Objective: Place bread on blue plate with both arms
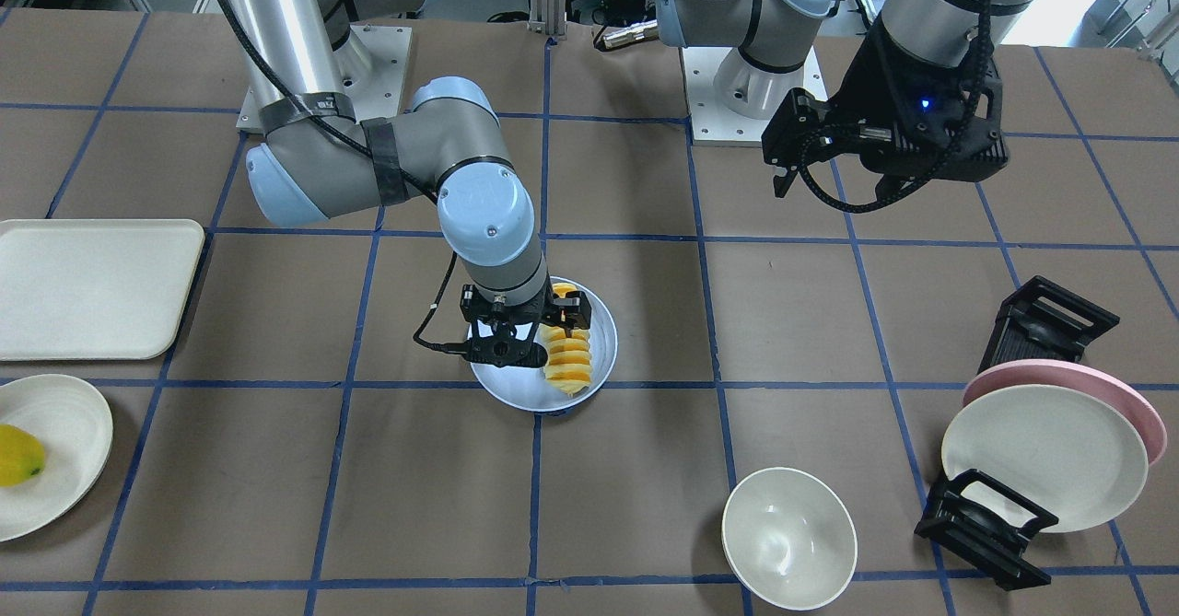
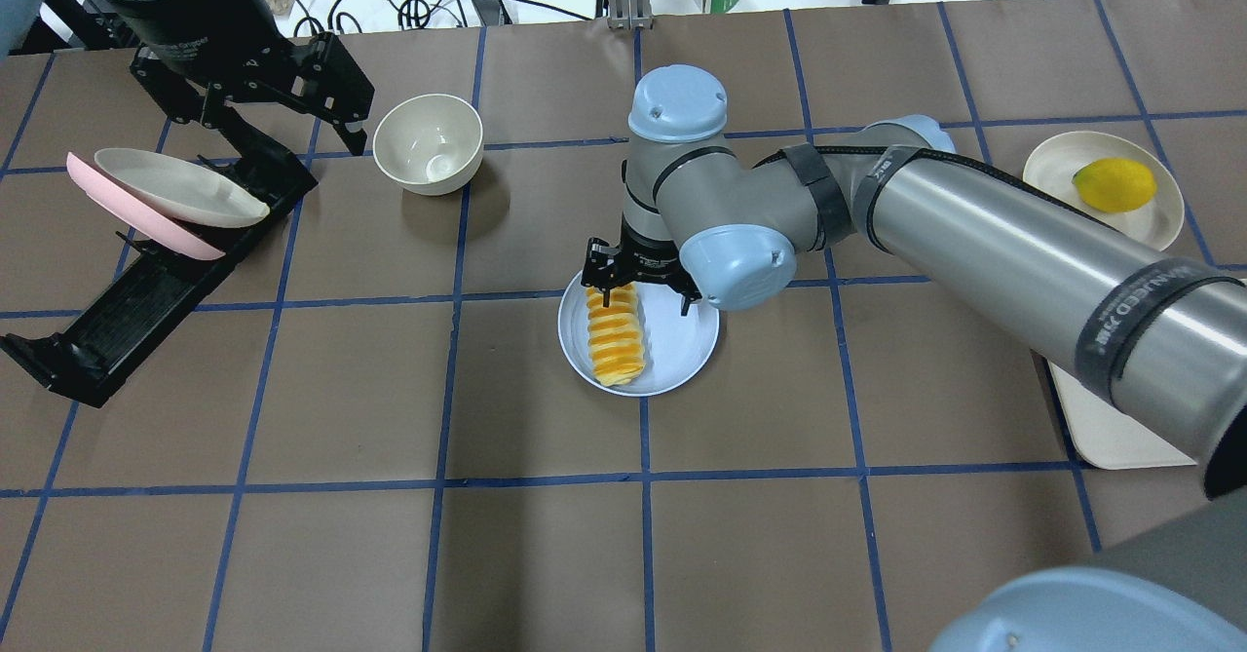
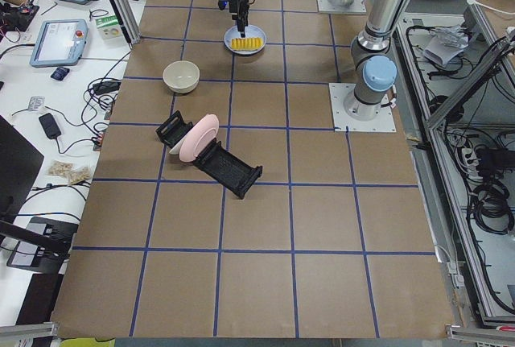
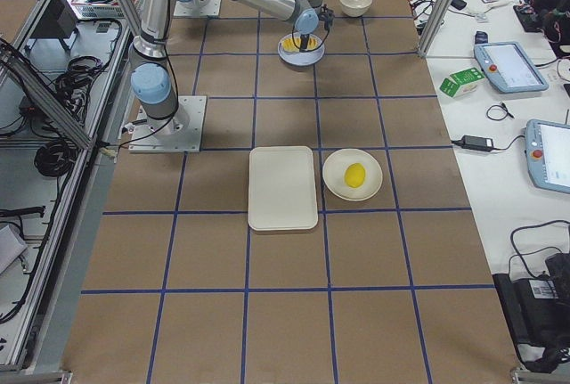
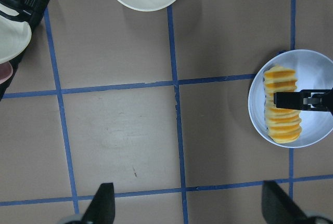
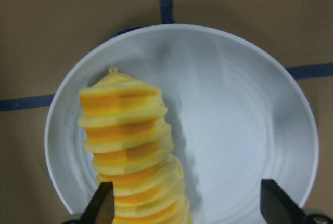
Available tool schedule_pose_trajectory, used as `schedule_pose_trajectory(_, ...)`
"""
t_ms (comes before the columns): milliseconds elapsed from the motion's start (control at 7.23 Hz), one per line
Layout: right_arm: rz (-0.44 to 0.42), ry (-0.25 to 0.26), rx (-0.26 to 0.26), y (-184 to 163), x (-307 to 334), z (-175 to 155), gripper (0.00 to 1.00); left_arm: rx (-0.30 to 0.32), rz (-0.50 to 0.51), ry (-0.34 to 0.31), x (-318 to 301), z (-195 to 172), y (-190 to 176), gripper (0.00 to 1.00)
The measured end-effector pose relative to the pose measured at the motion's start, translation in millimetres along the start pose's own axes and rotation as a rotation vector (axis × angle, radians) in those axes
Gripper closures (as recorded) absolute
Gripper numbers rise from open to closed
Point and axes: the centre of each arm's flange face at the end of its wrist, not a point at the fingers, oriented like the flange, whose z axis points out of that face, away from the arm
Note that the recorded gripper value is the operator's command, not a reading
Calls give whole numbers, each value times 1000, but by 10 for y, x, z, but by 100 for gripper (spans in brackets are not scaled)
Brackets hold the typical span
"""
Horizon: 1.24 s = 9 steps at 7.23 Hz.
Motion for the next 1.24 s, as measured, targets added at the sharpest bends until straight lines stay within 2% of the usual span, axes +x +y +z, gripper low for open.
schedule_pose_trajectory(277,56,-1,39,-47,388,-628,0,2,-2,0,-1,-3,1,0)
schedule_pose_trajectory(553,68,-15,82,-192,1206,-1305,0,3,-5,0,-1,-3,7,0)
schedule_pose_trajectory(691,61,-5,102,-216,1574,-1536,0,5,-5,0,-3,-10,7,0)
schedule_pose_trajectory(830,72,25,99,-194,1837,-1699,0,8,-6,-1,-11,-19,3,0)
schedule_pose_trajectory(968,79,54,95,-116,1969,-1875,0,8,-7,-1,-16,-18,2,0)
schedule_pose_trajectory(1245,79,69,136,162,2015,-2278,0,7,-9,1,-16,-11,2,0)
